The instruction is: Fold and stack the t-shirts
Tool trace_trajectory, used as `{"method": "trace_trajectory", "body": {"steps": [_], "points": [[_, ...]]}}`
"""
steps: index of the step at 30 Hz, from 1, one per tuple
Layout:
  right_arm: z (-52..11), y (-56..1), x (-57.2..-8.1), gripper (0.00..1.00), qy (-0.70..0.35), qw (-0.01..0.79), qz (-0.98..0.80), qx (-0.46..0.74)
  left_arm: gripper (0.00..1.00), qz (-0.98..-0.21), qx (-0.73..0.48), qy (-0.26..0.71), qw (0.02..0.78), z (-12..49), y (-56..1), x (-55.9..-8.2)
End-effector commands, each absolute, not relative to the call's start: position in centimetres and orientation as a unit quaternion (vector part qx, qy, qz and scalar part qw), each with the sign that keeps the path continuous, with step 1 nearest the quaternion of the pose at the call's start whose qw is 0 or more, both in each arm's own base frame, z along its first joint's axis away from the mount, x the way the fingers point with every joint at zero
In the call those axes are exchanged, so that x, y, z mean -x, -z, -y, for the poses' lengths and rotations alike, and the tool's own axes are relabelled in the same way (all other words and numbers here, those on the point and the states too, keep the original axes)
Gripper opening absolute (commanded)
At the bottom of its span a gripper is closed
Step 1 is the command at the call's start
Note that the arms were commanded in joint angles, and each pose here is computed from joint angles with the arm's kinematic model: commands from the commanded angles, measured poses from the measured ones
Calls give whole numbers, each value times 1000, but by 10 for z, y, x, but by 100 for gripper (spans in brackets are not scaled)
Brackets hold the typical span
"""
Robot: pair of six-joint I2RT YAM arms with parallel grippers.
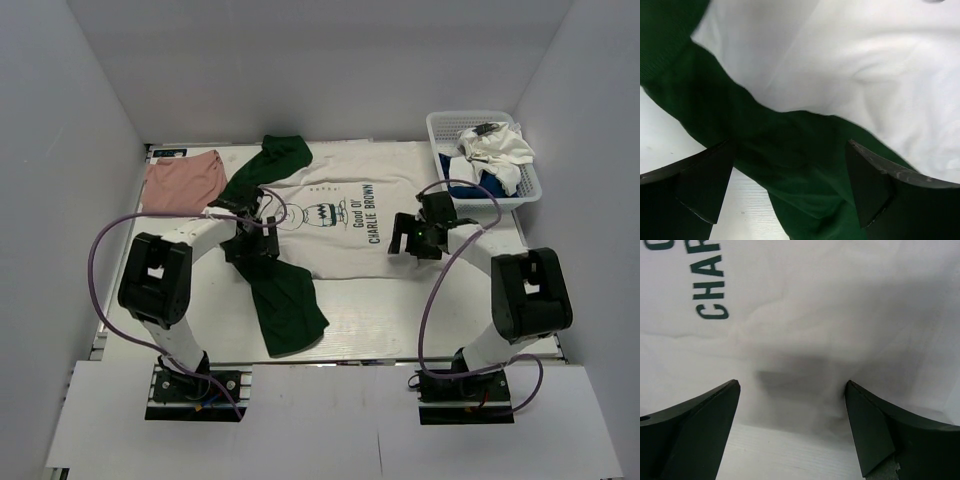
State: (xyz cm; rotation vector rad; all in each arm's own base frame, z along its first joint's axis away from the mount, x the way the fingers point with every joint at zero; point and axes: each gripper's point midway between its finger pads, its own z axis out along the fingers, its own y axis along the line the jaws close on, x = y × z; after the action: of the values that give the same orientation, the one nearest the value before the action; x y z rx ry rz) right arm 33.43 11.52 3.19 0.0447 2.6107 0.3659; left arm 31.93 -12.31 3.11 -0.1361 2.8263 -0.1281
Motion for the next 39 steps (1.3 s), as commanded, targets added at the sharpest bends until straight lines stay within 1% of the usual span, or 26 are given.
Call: {"method": "trace_trajectory", "body": {"steps": [1,3,4,5,6,7,8,9,10,11,12,13,14,16,18,19,21,22,26,29,34,37,38,39], "points": [[-127,-67,-342,90,-170,295,-940,3,100,-973,33,58,219,131,-83,-344],[-127,-93,-348,90,-177,326,-928,1,100,-968,18,86,237,143,-108,-345],[-121,-95,-348,90,-164,329,-930,-16,100,-961,12,114,251,149,-126,-342],[-118,-114,-351,90,-165,353,-920,-29,100,-957,8,128,259,153,-136,-340],[-115,-117,-350,90,-159,358,-919,-39,100,-957,6,136,258,153,-140,-333],[-94,-121,-350,90,-116,367,-918,-96,100,-952,14,155,262,155,-152,-324],[-84,-122,-349,90,-100,368,-916,-121,100,-956,20,160,244,155,-144,-311],[-65,-125,-345,90,-60,375,-912,-153,100,-960,26,166,225,154,-140,-297],[-49,-125,-343,90,-45,371,-909,-183,100,-965,27,180,190,159,-128,-275],[-44,-120,-333,90,-41,351,-909,-222,100,-963,27,197,182,164,-132,-259],[-37,-118,-330,90,-34,351,-906,-235,100,-963,31,207,168,164,-129,-245],[-29,-110,-324,90,-27,340,-905,-254,100,-967,34,212,137,164,-115,-222],[-21,-106,-321,90,-24,332,-904,-270,100,-967,38,217,124,165,-112,-208],[-11,-87,-310,90,-22,302,-909,-288,100,-970,52,212,103,157,-110,-180],[-4,-76,-305,90,-25,278,-912,-300,100,-973,71,209,59,153,-95,-150],[4,-70,-302,90,-19,271,-910,-313,100,-972,73,220,38,154,-87,-131],[8,-64,-299,90,-26,260,-910,-323,100,-963,80,257,7,166,-85,-112],[9,-65,-300,90,-28,267,-907,-325,100,-962,85,259,-9,165,-76,-101],[14,-55,-288,90,-27,249,-908,-335,100,-963,96,250,-25,164,-66,-83],[17,-54,-286,90,-31,249,-906,-340,100,-962,98,253,-29,170,-57,-82],[19,-56,-288,90,-39,260,-903,-340,96,-978,81,184,-49,168,-31,-78],[17,-55,-289,90,-50,262,-905,-332,95,-985,68,156,-30,171,-24,-91],[14,-54,-287,90,-54,259,-906,-330,94,-986,69,147,-20,175,-21,-102],[14,-53,-285,90,-56,260,-907,-328,93,-988,64,139,-21,175,-16,-102]]}}
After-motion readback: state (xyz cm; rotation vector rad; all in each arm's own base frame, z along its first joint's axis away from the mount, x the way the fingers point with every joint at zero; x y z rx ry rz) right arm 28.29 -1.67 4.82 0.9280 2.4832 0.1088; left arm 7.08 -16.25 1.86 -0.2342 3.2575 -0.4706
